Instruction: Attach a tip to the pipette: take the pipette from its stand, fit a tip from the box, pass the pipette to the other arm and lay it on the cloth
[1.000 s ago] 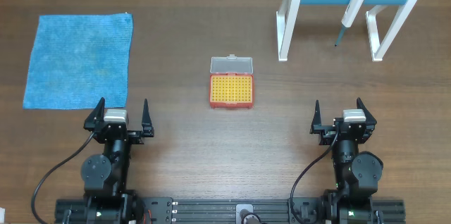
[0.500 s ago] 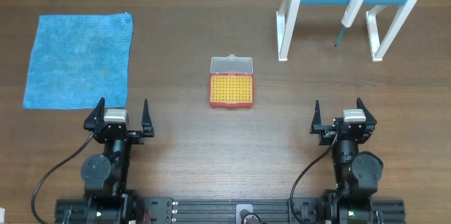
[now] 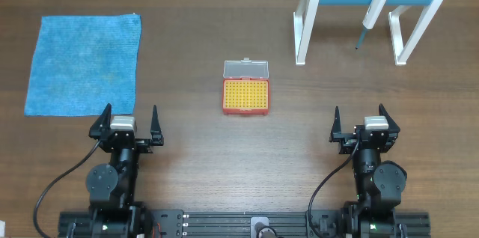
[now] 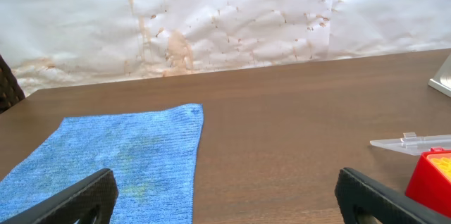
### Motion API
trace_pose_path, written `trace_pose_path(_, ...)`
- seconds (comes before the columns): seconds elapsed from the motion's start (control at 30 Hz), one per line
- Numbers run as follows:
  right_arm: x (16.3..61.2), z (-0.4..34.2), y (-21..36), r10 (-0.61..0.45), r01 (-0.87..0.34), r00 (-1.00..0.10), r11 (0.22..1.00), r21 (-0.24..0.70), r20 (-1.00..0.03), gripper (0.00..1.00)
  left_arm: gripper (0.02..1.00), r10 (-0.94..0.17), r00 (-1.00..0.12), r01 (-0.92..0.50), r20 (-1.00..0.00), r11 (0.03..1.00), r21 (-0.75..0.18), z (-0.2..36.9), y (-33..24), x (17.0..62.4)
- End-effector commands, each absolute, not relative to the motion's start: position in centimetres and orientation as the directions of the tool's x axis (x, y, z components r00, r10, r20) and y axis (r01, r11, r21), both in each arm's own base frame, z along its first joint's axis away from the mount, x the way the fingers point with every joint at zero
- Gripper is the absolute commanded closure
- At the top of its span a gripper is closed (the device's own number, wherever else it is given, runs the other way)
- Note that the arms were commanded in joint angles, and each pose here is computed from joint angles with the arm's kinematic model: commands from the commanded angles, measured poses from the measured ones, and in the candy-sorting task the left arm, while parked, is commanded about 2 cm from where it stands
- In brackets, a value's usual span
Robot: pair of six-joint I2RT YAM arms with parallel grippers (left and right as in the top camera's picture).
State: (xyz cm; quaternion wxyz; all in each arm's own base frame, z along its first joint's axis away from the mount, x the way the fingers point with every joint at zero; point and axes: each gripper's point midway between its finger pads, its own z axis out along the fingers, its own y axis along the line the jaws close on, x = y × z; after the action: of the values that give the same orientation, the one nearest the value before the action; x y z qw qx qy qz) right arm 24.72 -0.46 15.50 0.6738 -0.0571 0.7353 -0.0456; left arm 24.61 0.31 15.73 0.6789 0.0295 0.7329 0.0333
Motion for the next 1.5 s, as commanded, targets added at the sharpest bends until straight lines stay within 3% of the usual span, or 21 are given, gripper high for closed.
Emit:
trace_pose_path(0.03,24.7,15.3,-0.3,-0.148,-0.03,-0.086,0.989,-0.146,-0.985,0.049,0.02,0.105,-0.075,0.016,-0.992,0.994,0.104,15.6,0.0,24.6)
trace_pose_path(0.53,24.7,15.4,-0.3,-0.145,-0.03,-0.08,0.989,-0.143,-0.986,0.049,0.023,0.105,-0.074,0.016,-0.992,0.994,0.104,15.6,0.0,24.6)
trace_pose_path(0.7,24.9,19.1,-0.7,0.089,-0.003,0.065,0.996,0.089,-0.994,0.049,0.02,0.105,-0.074,0.016,-0.992,0.994,0.104,15.6,0.0,24.6)
trace_pose_path(0.8,26.1,17.6,-1.8,0.097,0.061,-0.018,0.994,0.096,-0.995,0.049,0.023,0.105,-0.074,0.016,-0.992,0.994,0.104,15.6,0.0,24.6)
trace_pose_path(0.93,30.7,19.7,-2.7,0.1,0.083,-0.076,0.992,0.094,-0.992,0.049,0.023,0.105,-0.074,0.016,-0.992,0.994,0.104,15.6,0.0,24.6)
trace_pose_path(1.07,38.0,21.1,-4.0,0.052,0.093,-0.098,0.995,0.043,-0.994,0.049,0.02,0.105,-0.074,0.016,-0.992,0.994,0.104,15.6,0.0,24.6)
trace_pose_path(1.2,42.9,20.7,-4.5,0.014,0.089,-0.119,0.996,0.003,-0.993,0.049,0.02,0.105,-0.074,0.016,-0.992,0.994,0.104,15.6,0.0,24.6)
trace_pose_path(1.5,48.4,19.1,-6.2,-0.071,0.095,-0.17,0.992,-0.088,-0.983,0.049,0.02,0.105,-0.075,0.016,-0.992,0.994,0.104,15.6,0.0,24.6)
